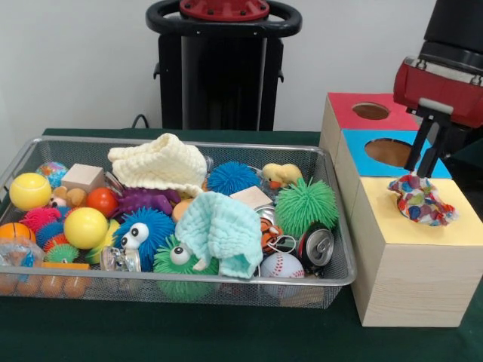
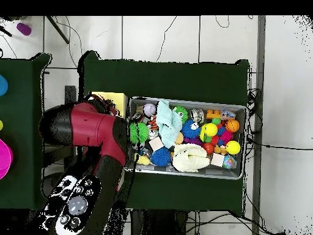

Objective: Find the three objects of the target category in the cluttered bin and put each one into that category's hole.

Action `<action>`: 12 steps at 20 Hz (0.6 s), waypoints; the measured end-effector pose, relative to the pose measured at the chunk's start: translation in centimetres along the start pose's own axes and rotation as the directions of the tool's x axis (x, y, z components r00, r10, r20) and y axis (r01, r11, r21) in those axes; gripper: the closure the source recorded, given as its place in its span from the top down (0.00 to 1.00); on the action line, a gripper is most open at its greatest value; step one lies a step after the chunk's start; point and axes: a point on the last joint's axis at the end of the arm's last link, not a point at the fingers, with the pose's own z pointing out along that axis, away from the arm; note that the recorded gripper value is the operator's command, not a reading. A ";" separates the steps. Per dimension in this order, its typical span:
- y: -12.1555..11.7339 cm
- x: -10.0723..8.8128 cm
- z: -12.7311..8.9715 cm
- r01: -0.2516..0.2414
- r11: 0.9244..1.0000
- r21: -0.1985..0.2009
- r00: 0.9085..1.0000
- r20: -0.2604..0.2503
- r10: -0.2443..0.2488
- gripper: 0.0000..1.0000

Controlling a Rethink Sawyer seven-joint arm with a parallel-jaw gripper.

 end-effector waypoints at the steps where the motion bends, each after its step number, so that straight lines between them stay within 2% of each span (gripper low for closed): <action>1: 0.0 -0.1 -0.1 0.001 1.000 -0.001 1.000 0.002 -0.001 0.00; 12: -0.6 -1.4 -0.5 -0.010 1.000 -0.003 1.000 0.012 0.010 0.00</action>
